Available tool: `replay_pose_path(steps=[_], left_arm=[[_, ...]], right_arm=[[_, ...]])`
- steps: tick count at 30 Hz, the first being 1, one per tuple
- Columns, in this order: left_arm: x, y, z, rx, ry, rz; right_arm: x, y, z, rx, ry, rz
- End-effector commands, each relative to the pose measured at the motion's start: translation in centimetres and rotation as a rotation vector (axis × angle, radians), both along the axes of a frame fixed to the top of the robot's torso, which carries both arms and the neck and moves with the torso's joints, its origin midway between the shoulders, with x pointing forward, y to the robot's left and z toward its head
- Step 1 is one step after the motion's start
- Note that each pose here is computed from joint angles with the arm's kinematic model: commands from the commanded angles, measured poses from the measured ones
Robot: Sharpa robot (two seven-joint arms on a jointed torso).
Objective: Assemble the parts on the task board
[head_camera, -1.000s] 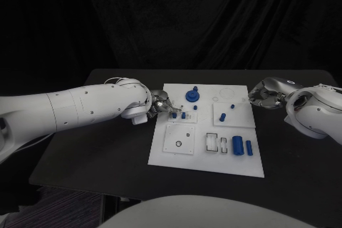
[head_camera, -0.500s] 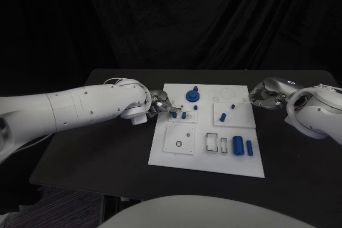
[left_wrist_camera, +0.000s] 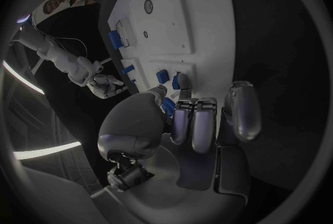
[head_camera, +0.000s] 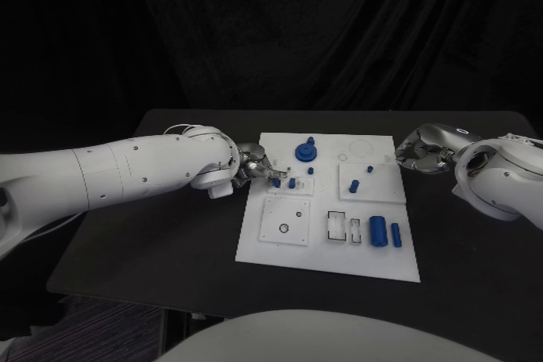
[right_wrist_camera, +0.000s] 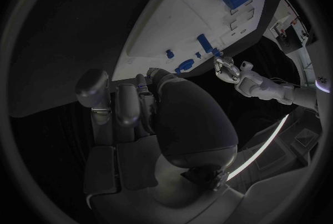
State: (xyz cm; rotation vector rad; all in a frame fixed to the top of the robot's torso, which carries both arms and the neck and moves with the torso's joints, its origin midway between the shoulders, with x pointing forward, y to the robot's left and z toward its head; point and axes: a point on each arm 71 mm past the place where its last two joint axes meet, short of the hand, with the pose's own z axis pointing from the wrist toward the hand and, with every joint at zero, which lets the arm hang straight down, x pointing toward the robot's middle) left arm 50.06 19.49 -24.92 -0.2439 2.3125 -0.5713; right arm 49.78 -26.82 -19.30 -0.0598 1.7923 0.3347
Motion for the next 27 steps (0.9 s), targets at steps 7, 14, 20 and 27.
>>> replay_pose_path(steps=[7, 14, 20, 27], left_arm=[[-0.14, -0.12, -0.26, -0.008, 0.002, -0.005], [-0.12, -0.08, -0.23, -0.011, -0.002, -0.003], [-0.07, -0.06, -0.17, -0.018, -0.011, -0.002], [-0.04, -0.23, -0.09, -0.03, -0.021, -0.007]], right_arm=[[-0.02, -0.15, -0.19, -0.012, 0.011, -0.017], [-0.02, -0.18, -0.22, -0.013, 0.013, -0.018], [-0.04, -0.16, -0.27, -0.013, 0.014, -0.018], [-0.06, -0.16, -0.32, -0.013, 0.015, -0.019]])
